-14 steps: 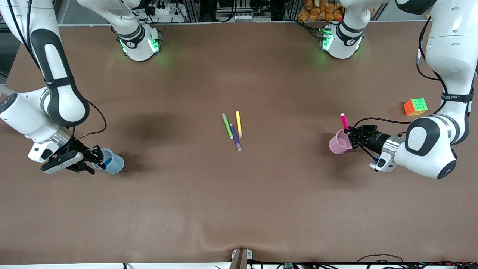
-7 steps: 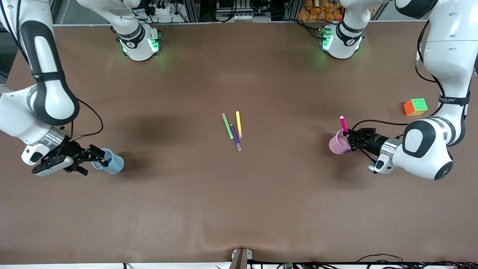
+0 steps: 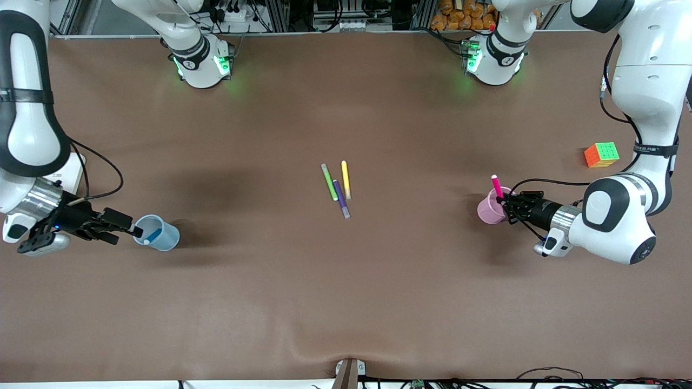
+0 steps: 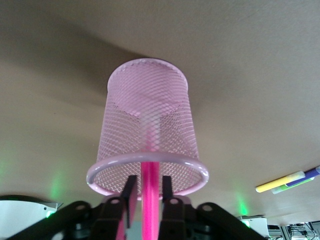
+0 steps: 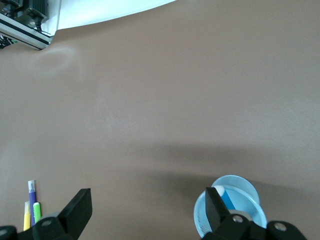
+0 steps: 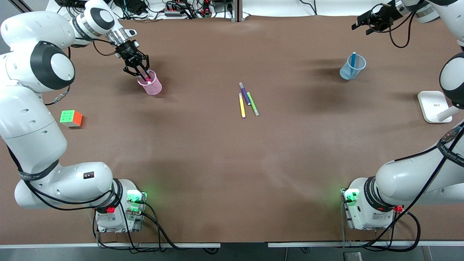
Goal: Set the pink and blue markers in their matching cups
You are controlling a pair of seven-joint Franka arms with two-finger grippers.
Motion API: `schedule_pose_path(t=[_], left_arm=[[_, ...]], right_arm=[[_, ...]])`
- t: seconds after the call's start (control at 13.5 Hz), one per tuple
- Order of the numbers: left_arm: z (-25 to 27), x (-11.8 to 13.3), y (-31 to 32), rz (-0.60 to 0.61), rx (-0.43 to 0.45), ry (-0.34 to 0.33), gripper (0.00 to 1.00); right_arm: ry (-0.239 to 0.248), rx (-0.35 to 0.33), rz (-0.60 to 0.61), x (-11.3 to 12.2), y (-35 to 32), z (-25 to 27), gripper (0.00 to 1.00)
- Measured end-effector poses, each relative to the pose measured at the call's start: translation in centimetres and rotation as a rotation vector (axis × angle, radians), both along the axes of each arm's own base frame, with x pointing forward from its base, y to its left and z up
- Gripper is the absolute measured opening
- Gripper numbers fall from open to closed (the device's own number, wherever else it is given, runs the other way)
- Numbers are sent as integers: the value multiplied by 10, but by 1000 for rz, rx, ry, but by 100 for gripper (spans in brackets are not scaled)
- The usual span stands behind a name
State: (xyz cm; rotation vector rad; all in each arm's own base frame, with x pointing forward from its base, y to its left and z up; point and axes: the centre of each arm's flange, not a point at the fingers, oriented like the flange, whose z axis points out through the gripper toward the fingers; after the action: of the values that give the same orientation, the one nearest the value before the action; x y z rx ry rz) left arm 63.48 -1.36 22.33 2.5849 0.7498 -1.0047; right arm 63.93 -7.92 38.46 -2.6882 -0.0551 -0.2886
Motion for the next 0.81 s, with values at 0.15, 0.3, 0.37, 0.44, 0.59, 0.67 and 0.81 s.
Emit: schedule_pose_path(t=[0.15, 0.3, 0.37, 0.44, 0.59, 0.67, 0.81], left_arm=[[5, 4, 0, 1, 1, -14, 56], [12, 8, 1, 2, 1, -30, 74], [19, 11, 0, 1, 2, -43, 75], [30, 14, -1, -1, 4, -63, 84], [62, 17, -3, -21, 26, -114, 100], [80, 18, -4, -34, 44, -144, 100], [118, 18, -9, -58, 76, -202, 100]], right_arm=[[20, -6, 23, 0, -2, 6, 100], [31, -26, 68, 4, -2, 27, 100], [39, -63, 107, 7, -2, 42, 100], [57, -113, 141, 9, -3, 61, 100], [109, -165, 148, 9, -2, 97, 100], [128, -171, 151, 8, 0, 112, 100], [152, -187, 170, 6, 6, 140, 100]])
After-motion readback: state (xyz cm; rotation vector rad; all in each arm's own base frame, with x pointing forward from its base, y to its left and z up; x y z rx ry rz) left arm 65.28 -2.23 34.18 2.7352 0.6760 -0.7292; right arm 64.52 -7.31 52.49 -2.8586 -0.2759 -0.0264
